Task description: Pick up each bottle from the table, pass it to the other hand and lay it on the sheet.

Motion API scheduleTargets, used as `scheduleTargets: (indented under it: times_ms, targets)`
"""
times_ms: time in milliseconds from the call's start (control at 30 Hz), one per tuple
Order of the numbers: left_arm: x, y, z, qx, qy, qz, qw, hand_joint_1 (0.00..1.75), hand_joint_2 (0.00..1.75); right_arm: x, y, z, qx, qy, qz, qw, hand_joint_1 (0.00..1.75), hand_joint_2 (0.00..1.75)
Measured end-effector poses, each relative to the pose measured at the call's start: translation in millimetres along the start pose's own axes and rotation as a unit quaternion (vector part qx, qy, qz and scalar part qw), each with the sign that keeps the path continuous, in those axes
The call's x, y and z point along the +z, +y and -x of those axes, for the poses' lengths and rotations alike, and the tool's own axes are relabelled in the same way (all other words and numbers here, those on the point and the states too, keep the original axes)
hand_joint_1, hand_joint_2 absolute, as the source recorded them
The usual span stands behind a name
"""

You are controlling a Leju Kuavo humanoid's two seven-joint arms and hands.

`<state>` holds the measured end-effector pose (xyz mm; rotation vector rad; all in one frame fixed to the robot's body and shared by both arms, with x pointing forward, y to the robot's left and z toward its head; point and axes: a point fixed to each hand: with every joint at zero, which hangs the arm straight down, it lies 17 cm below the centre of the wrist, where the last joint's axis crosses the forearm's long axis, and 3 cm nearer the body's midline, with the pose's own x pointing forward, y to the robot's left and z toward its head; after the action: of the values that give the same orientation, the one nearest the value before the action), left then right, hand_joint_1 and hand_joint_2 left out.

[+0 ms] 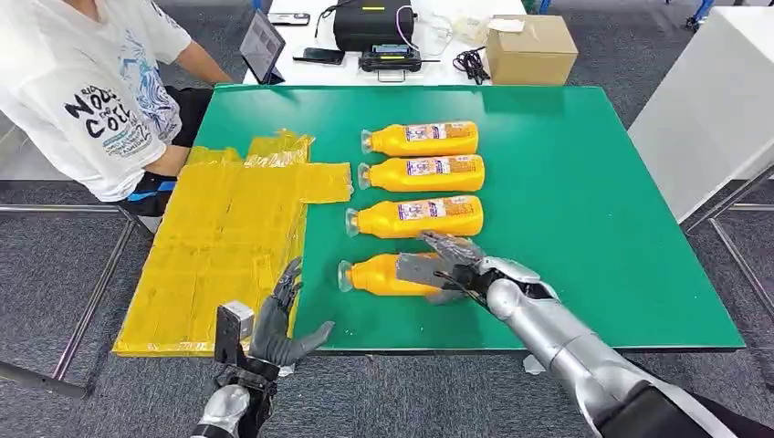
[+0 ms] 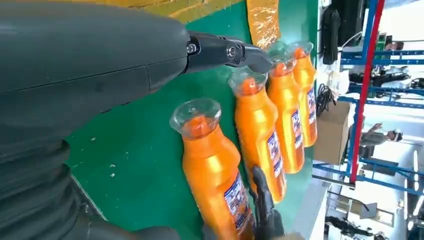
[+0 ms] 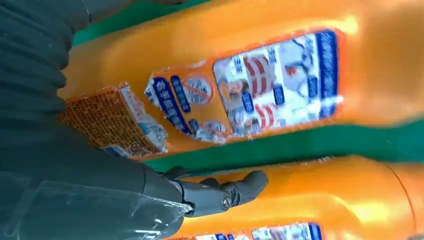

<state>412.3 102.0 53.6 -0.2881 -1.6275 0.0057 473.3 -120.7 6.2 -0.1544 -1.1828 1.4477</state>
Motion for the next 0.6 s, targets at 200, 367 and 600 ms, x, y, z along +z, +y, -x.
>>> scheduleTargets:
  times_ms: [200,367,600]
  targets:
    - [-1,1,1,-0.006,0.001,-0.001,1.000,0.00,1.75,-4,13,13,0.073,0.028,-0.021,0.997,0.35,1.75]
    - [-1,1,1,-0.006,0.003,-0.001,1.000,0.00,1.75,-3,17,20,0.105,0.036,-0.032,0.993,1.55,1.75]
    - [-1,1,1,-0.006,0.004,-0.002,1.000,0.00,1.75,-3,18,21,0.113,0.037,-0.035,0.992,1.75,1.75]
